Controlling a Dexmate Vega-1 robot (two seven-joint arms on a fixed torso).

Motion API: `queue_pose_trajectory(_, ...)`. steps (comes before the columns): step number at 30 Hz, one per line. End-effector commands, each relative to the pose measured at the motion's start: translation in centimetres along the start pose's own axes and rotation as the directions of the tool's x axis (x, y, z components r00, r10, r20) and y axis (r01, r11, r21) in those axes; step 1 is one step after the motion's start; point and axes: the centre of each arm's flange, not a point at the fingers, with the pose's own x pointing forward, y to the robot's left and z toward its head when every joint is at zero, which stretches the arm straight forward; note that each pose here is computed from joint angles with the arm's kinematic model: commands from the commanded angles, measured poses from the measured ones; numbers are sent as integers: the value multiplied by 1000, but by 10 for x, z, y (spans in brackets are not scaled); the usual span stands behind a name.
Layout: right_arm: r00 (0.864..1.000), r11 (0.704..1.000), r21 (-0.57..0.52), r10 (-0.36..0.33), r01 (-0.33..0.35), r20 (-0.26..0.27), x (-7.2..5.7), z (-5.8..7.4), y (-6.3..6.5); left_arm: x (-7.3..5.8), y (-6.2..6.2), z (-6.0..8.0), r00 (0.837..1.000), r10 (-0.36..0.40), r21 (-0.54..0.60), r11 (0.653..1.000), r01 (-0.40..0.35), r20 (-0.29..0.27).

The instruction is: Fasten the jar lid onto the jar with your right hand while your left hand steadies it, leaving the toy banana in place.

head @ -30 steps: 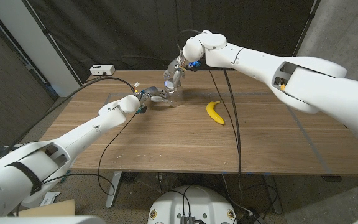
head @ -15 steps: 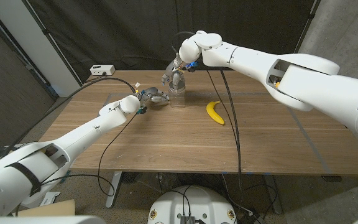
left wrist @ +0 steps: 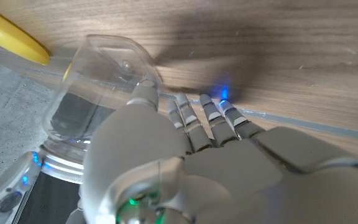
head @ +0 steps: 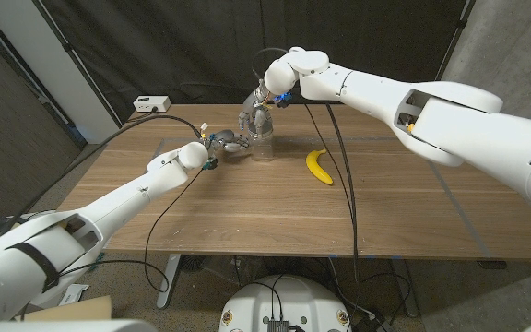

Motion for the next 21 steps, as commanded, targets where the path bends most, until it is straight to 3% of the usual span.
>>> queue_pose_trajectory(1,1000,1000,15,-18,18,-1,-3,0,2,2,-4,3,999,-28,-41,999,30,41)
queue_pose_trajectory(5,1000,999,28,-27,27,8,-7,-1,2,7,-4,2,995,-46,-104,993,54,85)
queue_pose_trajectory(12,997,994,82,-75,73,29,-15,-9,0,18,-1,9,975,-55,-264,958,112,215)
queue_pose_trajectory(17,996,991,109,-84,81,24,-19,-15,-1,26,-2,16,960,-71,-317,935,159,272)
queue_pose_trajectory(21,998,992,113,-57,56,13,-15,-18,2,33,-1,25,939,-129,-308,923,232,320)
